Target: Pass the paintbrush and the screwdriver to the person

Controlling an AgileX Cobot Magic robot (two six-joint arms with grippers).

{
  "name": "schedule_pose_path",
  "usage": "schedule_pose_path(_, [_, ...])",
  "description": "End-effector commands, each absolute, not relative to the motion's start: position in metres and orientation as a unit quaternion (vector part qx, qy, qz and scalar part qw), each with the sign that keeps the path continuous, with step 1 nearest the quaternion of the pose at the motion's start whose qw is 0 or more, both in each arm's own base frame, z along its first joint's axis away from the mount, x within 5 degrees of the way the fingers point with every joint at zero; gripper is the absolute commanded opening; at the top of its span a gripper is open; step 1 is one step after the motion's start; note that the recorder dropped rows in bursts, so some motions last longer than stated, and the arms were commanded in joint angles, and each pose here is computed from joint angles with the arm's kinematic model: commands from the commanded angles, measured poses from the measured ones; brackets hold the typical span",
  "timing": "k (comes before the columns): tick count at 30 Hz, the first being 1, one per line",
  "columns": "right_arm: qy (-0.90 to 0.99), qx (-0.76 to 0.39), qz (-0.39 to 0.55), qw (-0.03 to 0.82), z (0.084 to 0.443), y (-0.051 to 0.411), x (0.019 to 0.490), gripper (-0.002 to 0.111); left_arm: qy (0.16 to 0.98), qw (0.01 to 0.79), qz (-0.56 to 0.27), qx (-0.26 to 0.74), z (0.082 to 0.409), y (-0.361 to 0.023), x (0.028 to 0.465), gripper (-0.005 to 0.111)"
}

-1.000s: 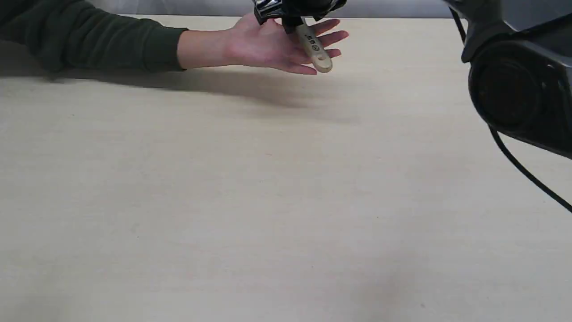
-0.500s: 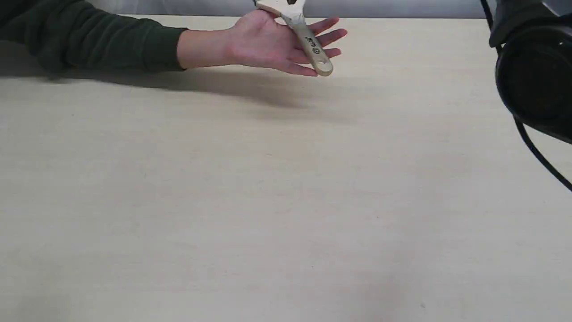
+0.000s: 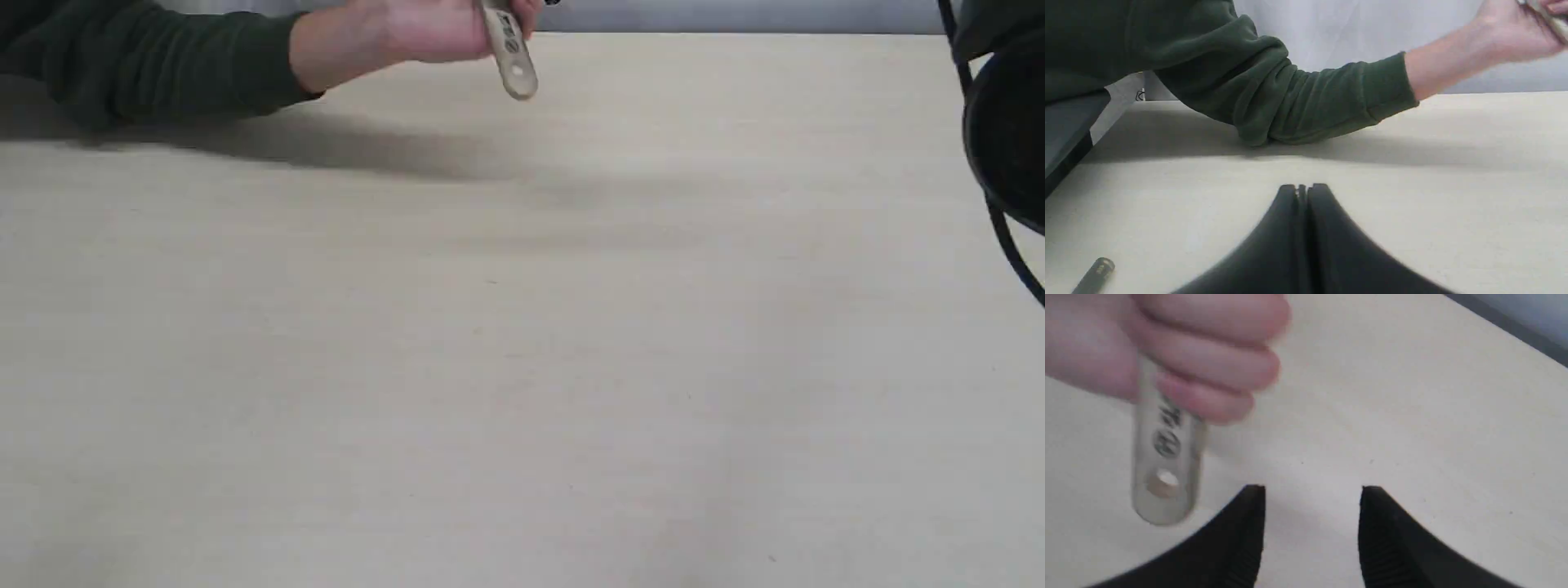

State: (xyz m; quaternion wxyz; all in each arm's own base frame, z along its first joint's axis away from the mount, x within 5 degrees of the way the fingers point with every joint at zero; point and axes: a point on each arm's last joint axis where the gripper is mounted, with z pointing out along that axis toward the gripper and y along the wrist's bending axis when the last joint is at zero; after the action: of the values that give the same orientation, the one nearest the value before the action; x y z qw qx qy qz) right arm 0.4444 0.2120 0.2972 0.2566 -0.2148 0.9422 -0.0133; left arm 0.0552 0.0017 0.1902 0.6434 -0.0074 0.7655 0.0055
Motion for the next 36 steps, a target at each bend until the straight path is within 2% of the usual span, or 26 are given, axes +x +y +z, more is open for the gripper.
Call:
schedule_pose_path(1, [0.941,-0.223,-0.008,0.253,0.310,0.212,0.429,0.039,0.762,0.648,0.001,-0.007,0.191,0.001,0.055,0.000])
schedule_pose_path(12, [0.931,-0.229,0.006,0.284,0.342,0.180,0.360,0.039,0.761,0.649,0.002,-0.006,0.191,0.001,0.055,0.000])
schedule_pose_path(19, [0.913,-0.200,0.068,0.350,0.352,0.144,0.280,0.039,0.762,0.648,0.002,-0.006,0.191,0.001,0.055,0.000])
schedule_pose_path(22, [0.907,-0.192,0.091,0.365,0.343,0.131,0.249,0.034,0.762,0.648,0.002,-0.006,0.191,0.001,0.055,0.000])
schedule_pose_path(31, [0.877,-0.175,0.128,0.429,0.296,0.089,0.167,0.004,0.762,0.648,0.002,-0.006,0.191,0.001,0.055,0.000])
schedule_pose_path(36, [0.856,-0.154,0.160,0.466,0.280,0.077,0.141,0.004,0.762,0.648,0.002,-0.006,0.191,0.001,0.055,0.000])
